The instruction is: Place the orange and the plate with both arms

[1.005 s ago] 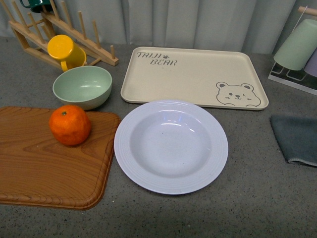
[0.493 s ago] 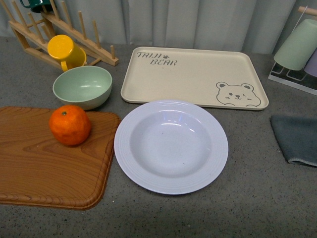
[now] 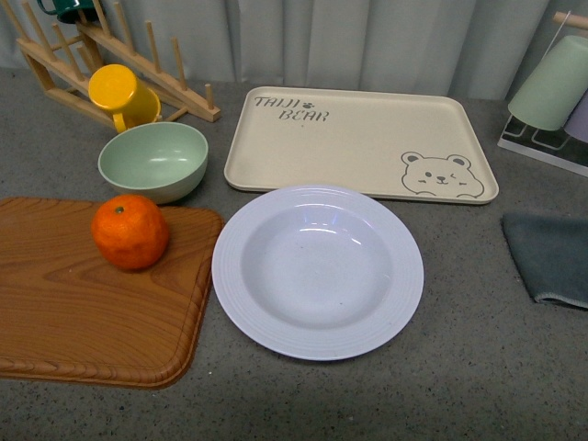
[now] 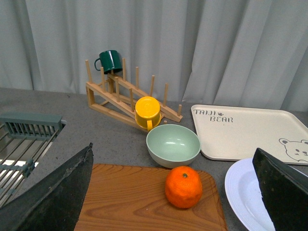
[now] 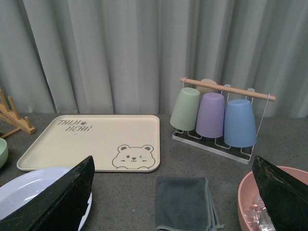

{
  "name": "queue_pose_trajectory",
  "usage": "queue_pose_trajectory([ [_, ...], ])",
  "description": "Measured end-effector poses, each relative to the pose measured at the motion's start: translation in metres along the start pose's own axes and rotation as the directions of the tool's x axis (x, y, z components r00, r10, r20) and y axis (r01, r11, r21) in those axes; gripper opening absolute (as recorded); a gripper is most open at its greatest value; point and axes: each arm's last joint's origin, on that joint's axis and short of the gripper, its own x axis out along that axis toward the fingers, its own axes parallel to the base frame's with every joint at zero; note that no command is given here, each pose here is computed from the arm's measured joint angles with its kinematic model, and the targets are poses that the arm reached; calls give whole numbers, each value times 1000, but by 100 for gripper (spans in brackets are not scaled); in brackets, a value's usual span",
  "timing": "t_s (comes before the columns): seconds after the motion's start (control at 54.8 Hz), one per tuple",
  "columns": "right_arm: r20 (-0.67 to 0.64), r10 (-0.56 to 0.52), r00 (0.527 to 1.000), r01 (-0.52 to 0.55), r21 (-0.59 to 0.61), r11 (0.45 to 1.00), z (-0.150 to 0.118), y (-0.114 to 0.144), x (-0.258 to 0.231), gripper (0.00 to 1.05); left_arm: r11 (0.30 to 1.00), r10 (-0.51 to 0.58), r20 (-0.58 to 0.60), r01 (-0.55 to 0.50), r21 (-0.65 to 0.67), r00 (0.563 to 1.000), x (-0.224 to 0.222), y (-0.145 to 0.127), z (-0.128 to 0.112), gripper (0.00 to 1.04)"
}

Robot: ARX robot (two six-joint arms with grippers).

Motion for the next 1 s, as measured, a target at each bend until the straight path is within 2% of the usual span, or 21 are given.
queue_pose_trajectory([
  [1.005, 0, 0, 1000, 0, 0, 1000, 0, 0, 0, 96, 1000, 0, 0, 0, 0, 1000, 0, 0, 0, 98],
])
